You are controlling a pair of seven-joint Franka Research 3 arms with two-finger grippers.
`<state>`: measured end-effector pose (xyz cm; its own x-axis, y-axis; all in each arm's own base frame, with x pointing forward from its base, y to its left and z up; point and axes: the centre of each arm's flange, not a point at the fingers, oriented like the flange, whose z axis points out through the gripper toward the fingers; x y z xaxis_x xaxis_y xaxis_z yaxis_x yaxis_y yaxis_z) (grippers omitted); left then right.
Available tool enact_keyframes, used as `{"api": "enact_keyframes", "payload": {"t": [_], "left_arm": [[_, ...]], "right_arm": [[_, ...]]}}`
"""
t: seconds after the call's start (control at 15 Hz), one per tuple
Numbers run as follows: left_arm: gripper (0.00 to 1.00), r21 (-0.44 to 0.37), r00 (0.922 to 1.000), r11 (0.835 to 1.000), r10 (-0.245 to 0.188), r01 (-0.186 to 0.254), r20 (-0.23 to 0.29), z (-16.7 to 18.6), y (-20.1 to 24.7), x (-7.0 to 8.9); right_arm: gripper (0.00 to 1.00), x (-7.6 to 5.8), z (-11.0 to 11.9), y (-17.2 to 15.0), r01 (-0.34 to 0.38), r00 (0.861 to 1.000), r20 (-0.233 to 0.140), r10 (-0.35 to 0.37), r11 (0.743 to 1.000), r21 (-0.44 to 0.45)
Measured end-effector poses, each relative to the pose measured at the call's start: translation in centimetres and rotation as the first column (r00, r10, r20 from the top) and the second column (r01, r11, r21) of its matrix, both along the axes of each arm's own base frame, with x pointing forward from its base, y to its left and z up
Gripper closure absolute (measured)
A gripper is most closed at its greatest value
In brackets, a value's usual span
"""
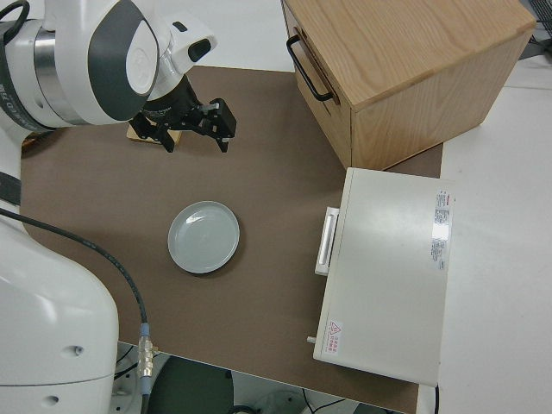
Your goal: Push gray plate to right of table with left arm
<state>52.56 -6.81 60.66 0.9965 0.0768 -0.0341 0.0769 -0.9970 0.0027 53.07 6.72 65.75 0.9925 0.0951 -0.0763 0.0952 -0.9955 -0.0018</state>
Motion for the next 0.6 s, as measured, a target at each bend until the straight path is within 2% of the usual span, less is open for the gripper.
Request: {"api": "enact_keyframes", "payload": {"t": [0.2, 0.33, 0.6], "left_arm": [[0.0, -0.002, 0.9993, 1.0, -0.028, 0.028, -0.026, 1.4, 1.4, -0.4], [0.0, -0.005, 0.9985, 0.999, -0.049, 0.049, -0.024, 2.0, 2.0, -0.4], [0.0, -0.01, 0.9988, 0.999, -0.046, 0.046, -0.018, 2.6, 3.2, -0.4]], "right_arm": [[0.01, 0.0, 0.0, 0.0, 0.0, 1.0, 0.0, 0.0, 1.0, 0.0], [0.01, 0.0, 0.0, 0.0, 0.0, 1.0, 0.0, 0.0, 1.0, 0.0], [0.01, 0.0, 0.0, 0.0, 0.0, 1.0, 0.0, 0.0, 1.0, 0.0]]}}
